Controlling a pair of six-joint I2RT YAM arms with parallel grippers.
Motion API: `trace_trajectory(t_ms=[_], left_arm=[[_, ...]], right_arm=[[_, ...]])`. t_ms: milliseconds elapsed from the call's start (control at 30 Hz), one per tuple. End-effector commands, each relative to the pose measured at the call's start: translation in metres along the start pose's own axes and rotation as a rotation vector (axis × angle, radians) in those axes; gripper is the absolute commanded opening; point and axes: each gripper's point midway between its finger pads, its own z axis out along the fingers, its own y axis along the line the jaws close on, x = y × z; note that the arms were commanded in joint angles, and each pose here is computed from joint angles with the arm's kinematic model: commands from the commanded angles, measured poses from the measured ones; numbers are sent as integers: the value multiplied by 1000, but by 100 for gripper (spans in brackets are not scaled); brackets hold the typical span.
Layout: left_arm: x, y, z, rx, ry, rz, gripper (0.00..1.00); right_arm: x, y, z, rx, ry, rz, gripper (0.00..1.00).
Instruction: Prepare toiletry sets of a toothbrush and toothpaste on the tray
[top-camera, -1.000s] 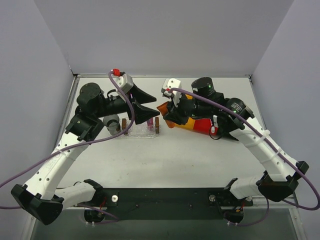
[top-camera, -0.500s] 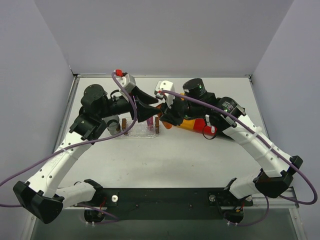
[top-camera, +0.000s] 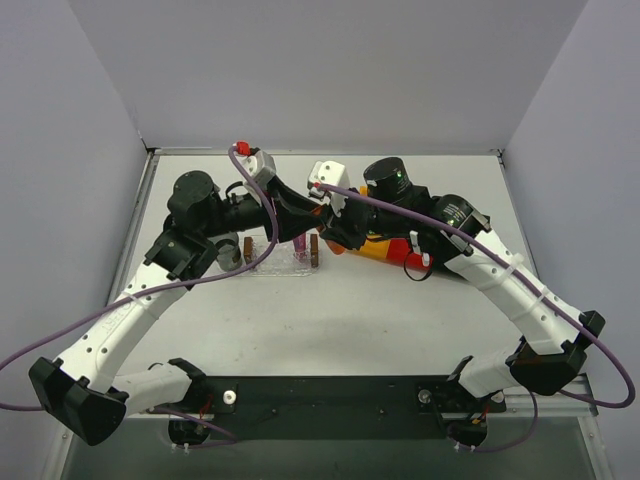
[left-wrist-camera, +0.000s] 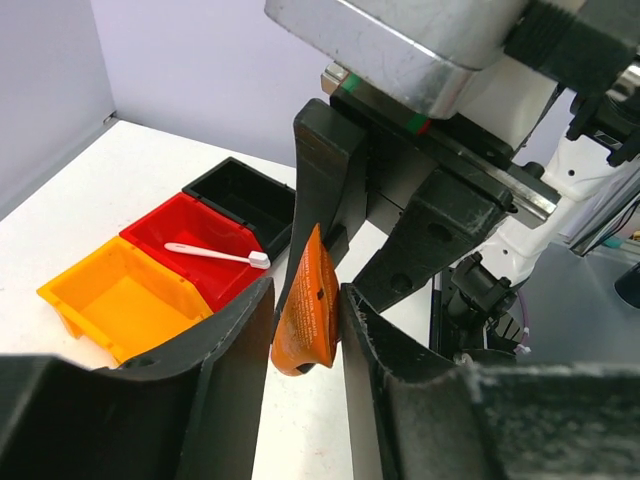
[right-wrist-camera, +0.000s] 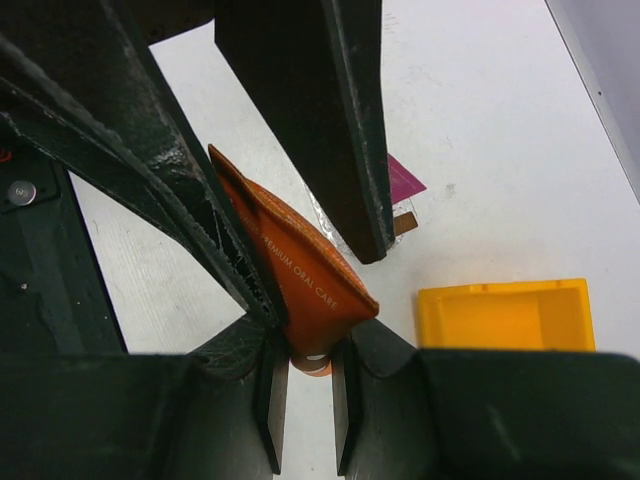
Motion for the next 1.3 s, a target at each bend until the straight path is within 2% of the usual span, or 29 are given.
trace_trajectory(t_ms=[0, 67, 167, 200, 233, 400, 433, 567, 600, 667, 700, 800, 1033, 1267], left_arm=[[-3, 4, 4, -7, -26, 16, 40], [-2, 3, 5, 1, -26, 11, 36], [-2, 1, 5, 14, -27, 7, 16], [-1, 1, 5, 13, -26, 6, 5], [0, 2, 5, 13, -25, 5, 0], [-1, 0, 3, 11, -30, 11, 0], [-1, 1, 3, 5, -32, 16, 0], [-7, 1, -1, -14, -42, 33, 0], [-8, 2, -2, -19, -44, 35, 0], [-11, 1, -3, -21, -48, 40, 0], [-13, 0, -4, -18, -52, 45, 0], [-17, -2, -6, -14, -56, 53, 0], [-22, -2, -13, -29, -49, 99, 0], [-13, 11, -26, -125, 7, 171, 0]], right_arm=[[-28, 1, -2, 5, -79, -42, 0], [-28, 2, -1, 3, -77, -43, 0], [-29, 3, -1, 2, -79, -45, 0], [-28, 2, 0, 4, -74, -44, 0], [-28, 1, 0, 7, -73, -43, 0], [-26, 1, 0, 11, -68, -46, 1], [-26, 1, 1, 11, -68, -48, 4], [-24, 1, -1, 15, -62, -52, 23], [-22, 1, 0, 14, -56, -53, 31], [-20, 0, 0, 23, -52, -54, 38], [-20, -1, 0, 29, -50, -54, 44], [-16, -8, 0, 66, -34, -58, 53], [-6, -23, -2, 149, 5, -73, 61], [6, -39, -18, 236, 29, -91, 67]])
